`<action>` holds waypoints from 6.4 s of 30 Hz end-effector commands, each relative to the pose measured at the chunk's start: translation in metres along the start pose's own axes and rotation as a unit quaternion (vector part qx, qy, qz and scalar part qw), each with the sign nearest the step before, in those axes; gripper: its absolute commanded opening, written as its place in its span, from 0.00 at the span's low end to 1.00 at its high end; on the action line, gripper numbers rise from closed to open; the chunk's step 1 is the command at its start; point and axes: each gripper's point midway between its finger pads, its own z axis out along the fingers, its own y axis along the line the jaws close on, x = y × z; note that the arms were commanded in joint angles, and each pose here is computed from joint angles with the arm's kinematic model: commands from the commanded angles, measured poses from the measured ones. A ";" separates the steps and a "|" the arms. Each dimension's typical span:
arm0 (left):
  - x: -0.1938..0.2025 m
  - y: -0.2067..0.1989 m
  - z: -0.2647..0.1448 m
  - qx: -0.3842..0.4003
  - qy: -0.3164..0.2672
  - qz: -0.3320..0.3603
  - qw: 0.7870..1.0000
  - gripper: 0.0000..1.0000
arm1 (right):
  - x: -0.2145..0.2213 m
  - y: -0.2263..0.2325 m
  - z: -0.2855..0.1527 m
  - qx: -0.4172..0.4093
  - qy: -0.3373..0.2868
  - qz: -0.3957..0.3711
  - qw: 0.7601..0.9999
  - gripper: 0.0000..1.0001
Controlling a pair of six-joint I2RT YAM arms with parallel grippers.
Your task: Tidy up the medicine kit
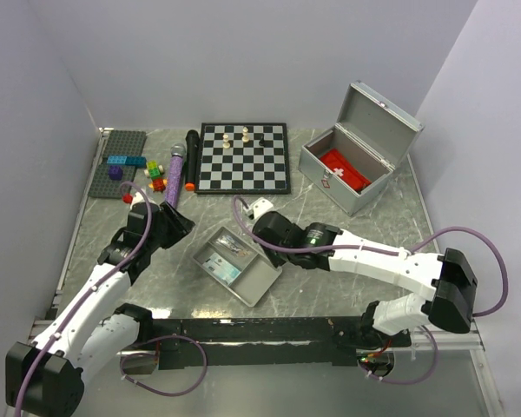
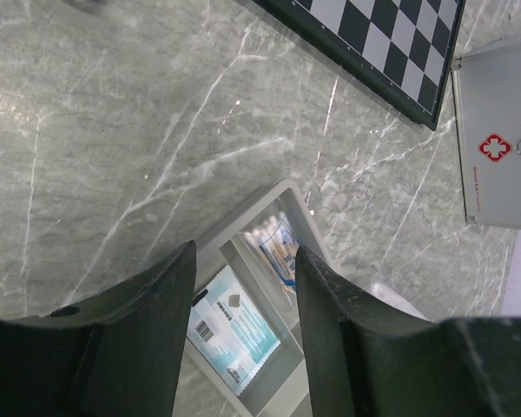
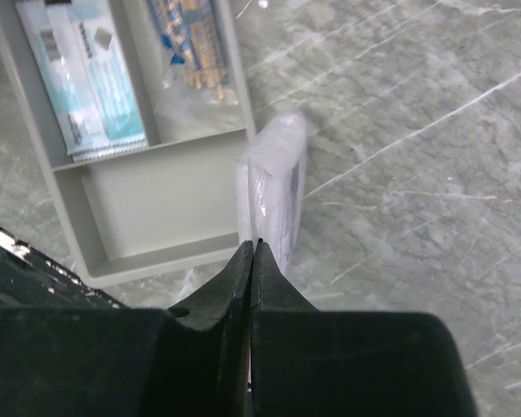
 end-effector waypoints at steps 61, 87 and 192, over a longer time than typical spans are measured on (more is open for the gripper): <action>-0.005 0.003 -0.003 -0.001 -0.016 -0.013 1.000 0.52 | 0.054 0.073 0.050 -0.083 0.102 0.007 0.991 0.11; -0.001 0.000 -0.004 0.007 -0.006 -0.017 1.000 0.52 | 0.075 0.092 0.052 -0.152 0.131 0.004 0.980 0.38; 0.121 -0.068 0.006 0.056 0.168 0.265 0.948 0.47 | 0.014 -0.104 -0.042 0.173 -0.031 0.159 0.971 0.63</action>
